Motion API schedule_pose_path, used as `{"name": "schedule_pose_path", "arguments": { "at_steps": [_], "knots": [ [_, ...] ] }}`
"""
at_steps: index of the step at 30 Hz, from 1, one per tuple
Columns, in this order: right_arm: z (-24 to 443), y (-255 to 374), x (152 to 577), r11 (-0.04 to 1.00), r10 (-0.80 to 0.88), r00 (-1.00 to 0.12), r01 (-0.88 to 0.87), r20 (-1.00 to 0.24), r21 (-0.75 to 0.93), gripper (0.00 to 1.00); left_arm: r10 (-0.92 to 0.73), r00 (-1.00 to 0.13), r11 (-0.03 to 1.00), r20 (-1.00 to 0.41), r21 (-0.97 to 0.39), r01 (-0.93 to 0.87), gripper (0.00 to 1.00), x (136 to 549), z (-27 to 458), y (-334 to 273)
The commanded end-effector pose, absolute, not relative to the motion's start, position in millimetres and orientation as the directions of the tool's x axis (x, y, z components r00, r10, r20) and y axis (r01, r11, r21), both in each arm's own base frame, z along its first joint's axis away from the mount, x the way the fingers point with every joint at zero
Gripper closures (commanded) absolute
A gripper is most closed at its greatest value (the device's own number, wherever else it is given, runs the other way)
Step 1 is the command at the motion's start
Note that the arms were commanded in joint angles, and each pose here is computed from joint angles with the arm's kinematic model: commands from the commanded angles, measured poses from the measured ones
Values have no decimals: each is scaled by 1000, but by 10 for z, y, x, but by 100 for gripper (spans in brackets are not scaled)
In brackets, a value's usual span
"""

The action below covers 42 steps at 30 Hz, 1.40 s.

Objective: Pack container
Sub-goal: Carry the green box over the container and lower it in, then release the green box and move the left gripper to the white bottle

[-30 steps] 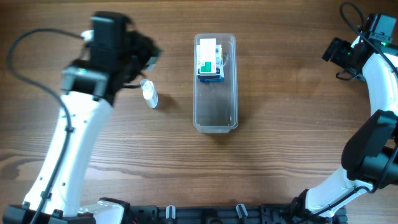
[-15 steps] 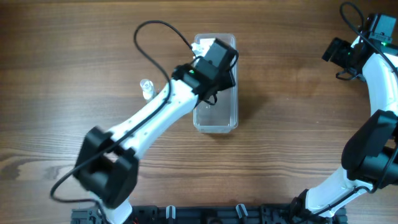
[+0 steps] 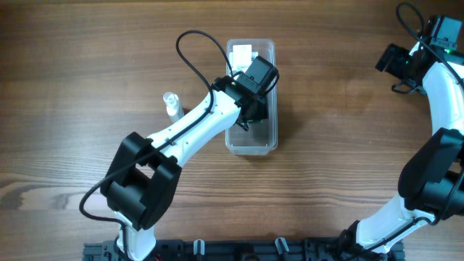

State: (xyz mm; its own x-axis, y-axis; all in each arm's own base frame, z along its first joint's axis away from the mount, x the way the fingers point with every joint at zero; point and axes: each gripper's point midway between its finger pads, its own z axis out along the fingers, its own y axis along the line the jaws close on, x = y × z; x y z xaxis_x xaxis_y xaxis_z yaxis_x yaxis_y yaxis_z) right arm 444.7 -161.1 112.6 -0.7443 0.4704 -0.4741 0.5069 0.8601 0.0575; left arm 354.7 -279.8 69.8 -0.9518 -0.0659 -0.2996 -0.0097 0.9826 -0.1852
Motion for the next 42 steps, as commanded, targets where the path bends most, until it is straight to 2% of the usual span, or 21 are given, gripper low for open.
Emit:
{"name": "schedule_pose_path", "arguments": {
  "at_steps": [1,7,17,22,32,35,37,40,42],
  "knots": [
    [1045,-1614,4438,853,483,-745,518,-459,58,0,-12,-967,981,-254,-192,38,39,3385,647,-2932],
    [1045,-1614,4438,854,483,-745,518,-459,57,0,-47,-972,982,-228,-189,-3,40,3308,630,-2938],
    [1045,-1614,4438,854,483,-745,518,-459,57,0,-54,-959,979,-280,-203,3,35,3415,667,-2993],
    [1045,-1614,4438,854,483,-745,518,-459,57,0,-57,-956,981,-289,-192,0,27,3433,668,-2971],
    [1045,-1614,4438,854,483,-745,518,-459,57,0,-57,-952,979,-302,-204,6,22,3457,711,-2995],
    [1045,-1614,4438,854,483,-745,518,-459,57,0,-44,-943,975,-330,-221,32,21,3474,868,-3010],
    [1045,-1614,4438,854,483,-745,518,-459,57,0,-22,-932,971,-363,-230,67,16,3491,1060,-3020],
    [1045,-1614,4438,854,483,-745,518,-459,57,0,-49,-909,974,-415,-223,49,15,3541,1409,-2894],
    [1045,-1614,4438,854,483,-745,518,-459,57,0,-86,-884,978,-460,-208,13,11,3581,1695,-2668]
  ]
}}
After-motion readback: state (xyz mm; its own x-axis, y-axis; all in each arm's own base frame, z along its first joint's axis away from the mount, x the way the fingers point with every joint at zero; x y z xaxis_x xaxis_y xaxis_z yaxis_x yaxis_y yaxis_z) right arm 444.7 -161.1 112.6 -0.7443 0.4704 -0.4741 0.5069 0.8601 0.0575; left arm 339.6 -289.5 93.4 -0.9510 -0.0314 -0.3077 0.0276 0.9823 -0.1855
